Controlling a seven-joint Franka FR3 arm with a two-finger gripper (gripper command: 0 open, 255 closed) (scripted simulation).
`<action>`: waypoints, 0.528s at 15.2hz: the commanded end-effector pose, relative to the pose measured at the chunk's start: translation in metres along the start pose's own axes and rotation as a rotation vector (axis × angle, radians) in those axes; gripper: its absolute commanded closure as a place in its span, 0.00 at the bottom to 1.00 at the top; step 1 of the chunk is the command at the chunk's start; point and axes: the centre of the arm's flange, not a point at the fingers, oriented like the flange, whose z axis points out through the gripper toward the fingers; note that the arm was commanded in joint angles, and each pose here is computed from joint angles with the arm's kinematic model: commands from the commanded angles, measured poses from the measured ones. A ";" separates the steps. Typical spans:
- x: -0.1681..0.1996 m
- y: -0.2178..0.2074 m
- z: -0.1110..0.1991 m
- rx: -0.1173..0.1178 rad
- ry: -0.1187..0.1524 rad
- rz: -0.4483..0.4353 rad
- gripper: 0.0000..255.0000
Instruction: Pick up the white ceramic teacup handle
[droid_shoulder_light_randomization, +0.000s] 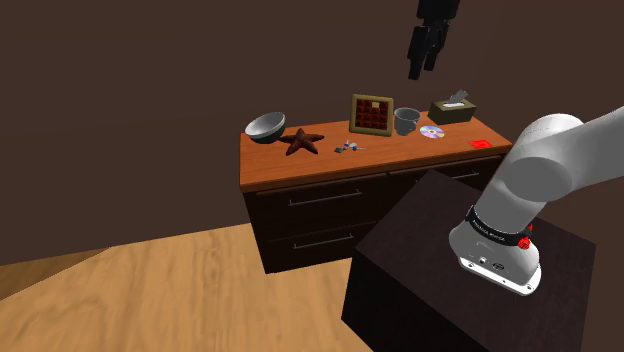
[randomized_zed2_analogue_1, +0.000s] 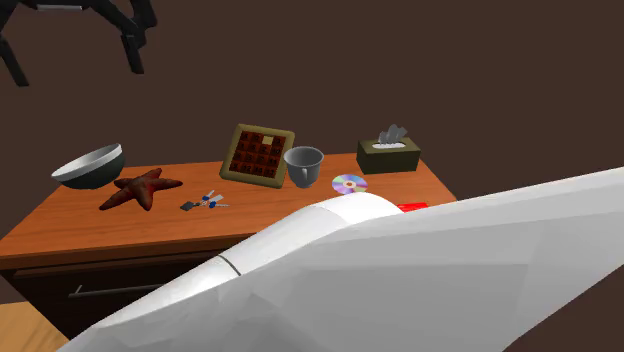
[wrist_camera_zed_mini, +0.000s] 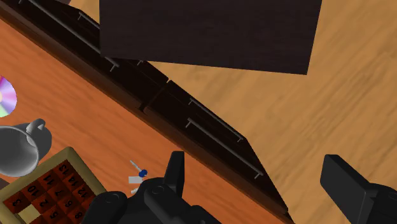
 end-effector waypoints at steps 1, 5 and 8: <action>0.000 0.000 0.000 0.000 0.000 0.000 0.00; 0.012 0.042 0.029 -0.002 0.000 -0.011 0.00; 0.022 0.074 0.051 -0.003 0.001 -0.019 0.00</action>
